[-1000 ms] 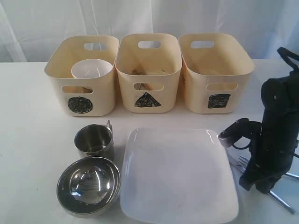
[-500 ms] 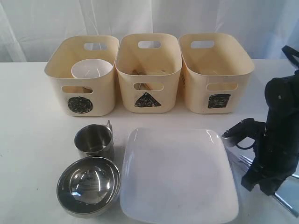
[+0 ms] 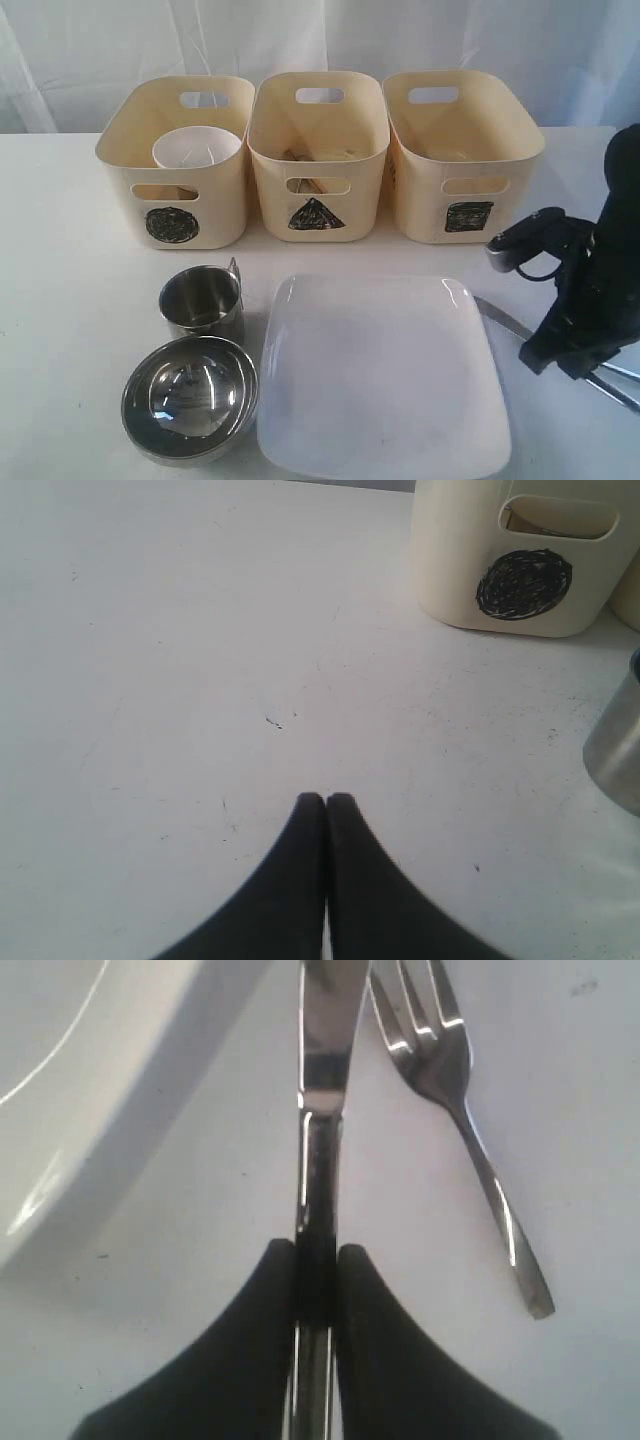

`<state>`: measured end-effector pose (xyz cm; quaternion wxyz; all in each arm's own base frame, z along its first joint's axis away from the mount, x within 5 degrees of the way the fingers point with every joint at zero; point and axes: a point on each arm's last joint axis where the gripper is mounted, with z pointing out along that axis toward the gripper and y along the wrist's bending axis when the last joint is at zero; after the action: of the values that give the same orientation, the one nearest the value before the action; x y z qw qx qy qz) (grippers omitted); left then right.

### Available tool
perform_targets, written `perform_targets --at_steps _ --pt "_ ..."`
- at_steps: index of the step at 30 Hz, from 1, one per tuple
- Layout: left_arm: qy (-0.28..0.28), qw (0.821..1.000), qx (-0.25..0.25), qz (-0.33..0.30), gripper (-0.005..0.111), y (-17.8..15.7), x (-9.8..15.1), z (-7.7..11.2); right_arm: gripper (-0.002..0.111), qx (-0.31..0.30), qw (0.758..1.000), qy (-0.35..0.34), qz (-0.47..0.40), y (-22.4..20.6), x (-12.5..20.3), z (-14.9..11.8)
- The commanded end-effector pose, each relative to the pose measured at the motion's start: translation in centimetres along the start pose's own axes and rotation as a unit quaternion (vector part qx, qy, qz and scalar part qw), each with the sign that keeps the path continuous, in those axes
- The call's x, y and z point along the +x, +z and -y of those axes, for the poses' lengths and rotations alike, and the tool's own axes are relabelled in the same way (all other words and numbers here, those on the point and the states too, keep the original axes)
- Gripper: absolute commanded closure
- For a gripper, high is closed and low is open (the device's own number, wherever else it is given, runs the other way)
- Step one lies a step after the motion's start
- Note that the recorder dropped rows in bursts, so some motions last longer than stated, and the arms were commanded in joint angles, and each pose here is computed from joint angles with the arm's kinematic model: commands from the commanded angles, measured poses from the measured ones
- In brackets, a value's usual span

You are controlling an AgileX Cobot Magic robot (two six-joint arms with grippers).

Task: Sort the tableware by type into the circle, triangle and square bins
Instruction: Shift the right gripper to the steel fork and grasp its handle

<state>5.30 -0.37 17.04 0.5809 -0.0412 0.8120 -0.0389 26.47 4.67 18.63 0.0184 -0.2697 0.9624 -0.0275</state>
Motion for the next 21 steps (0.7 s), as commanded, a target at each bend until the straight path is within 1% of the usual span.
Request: perform_targets --at_steps 1,10,13,18,21 --pt "-0.001 1.000 0.001 0.002 0.107 0.0 0.1 0.0 0.108 0.010 0.999 0.010 0.034 -2.1 -0.3 0.3" --pt "-0.001 1.000 0.001 0.002 0.107 0.0 0.1 0.0 0.108 0.007 0.999 0.012 0.032 -2.7 0.0 0.2" --pt "-0.001 1.000 0.001 0.002 0.107 0.0 0.1 0.0 0.108 0.004 0.999 0.017 0.045 -2.7 -0.2 0.1" --pt "-0.001 1.000 0.001 0.002 0.107 0.0 0.1 0.0 0.108 -0.024 0.998 0.035 0.042 -1.3 -0.4 -0.3" --pt "-0.001 1.000 0.001 0.002 0.107 0.0 0.1 0.0 0.107 -0.030 0.999 0.032 0.025 -0.4 -0.4 -0.4"
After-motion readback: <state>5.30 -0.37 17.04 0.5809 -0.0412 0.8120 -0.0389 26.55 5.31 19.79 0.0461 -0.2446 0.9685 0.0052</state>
